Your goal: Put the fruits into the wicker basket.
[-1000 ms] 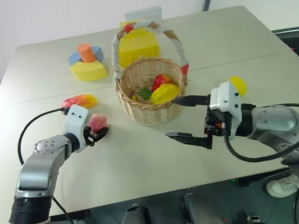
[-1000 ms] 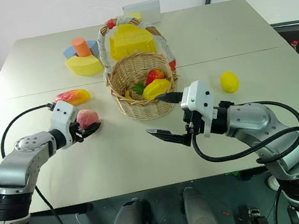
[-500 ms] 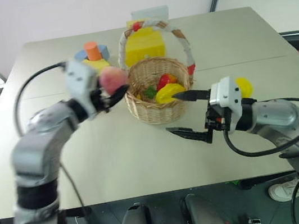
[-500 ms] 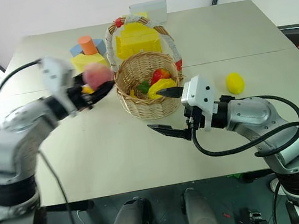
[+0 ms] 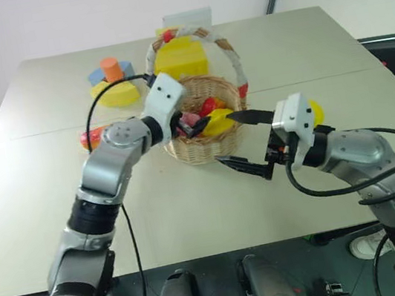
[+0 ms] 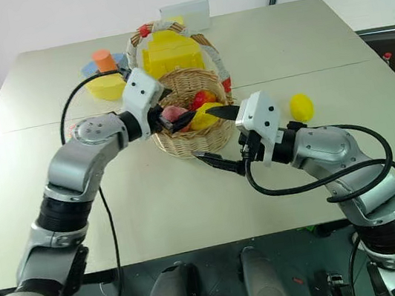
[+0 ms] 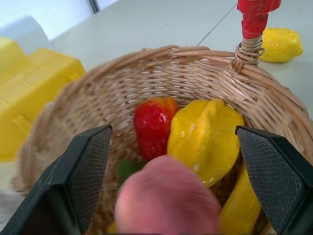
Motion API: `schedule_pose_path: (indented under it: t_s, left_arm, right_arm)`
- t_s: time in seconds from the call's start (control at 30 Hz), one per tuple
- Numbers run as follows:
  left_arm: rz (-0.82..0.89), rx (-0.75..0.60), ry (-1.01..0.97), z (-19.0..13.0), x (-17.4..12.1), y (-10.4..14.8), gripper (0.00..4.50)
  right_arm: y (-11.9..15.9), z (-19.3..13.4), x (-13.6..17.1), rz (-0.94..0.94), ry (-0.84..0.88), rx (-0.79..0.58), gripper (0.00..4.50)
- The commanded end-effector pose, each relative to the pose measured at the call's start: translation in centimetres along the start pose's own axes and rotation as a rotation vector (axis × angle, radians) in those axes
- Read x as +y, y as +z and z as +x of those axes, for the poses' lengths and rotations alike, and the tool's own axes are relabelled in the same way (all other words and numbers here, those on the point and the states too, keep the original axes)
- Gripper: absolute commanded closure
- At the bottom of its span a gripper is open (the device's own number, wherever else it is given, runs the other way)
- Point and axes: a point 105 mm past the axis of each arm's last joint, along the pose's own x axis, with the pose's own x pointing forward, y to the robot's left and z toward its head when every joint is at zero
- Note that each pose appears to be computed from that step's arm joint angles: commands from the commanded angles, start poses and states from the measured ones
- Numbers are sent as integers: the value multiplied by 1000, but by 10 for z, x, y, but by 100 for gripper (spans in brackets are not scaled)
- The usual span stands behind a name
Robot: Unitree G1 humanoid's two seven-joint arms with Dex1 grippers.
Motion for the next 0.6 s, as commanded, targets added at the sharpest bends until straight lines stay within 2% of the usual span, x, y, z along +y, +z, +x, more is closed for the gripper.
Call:
schedule_pose_path:
  t_s: [0.03,0.1,0.17,0.3,0.37,0.43,0.6]
  left_arm:
    - [111,-69,40,-41,25,14,4]
    - [135,-49,59,-64,39,11,4]
    - [195,26,81,-86,51,1,4]
    - [371,293,165,-117,80,-40,4]
    - [435,370,198,-124,93,-55,4]
    - [406,414,214,-127,103,-68,4]
    - [467,553,228,-124,123,-102,4]
  right_arm:
    - [13,0,1,-40,-3,-48,0]
    - [13,2,1,-39,2,-53,0]
    - [13,4,2,-39,12,-58,0]
    - [14,10,3,-36,34,-78,0]
    - [15,14,4,-38,46,-88,0]
    - [16,17,4,-39,57,-97,0]
    - [17,21,5,-42,73,-109,0]
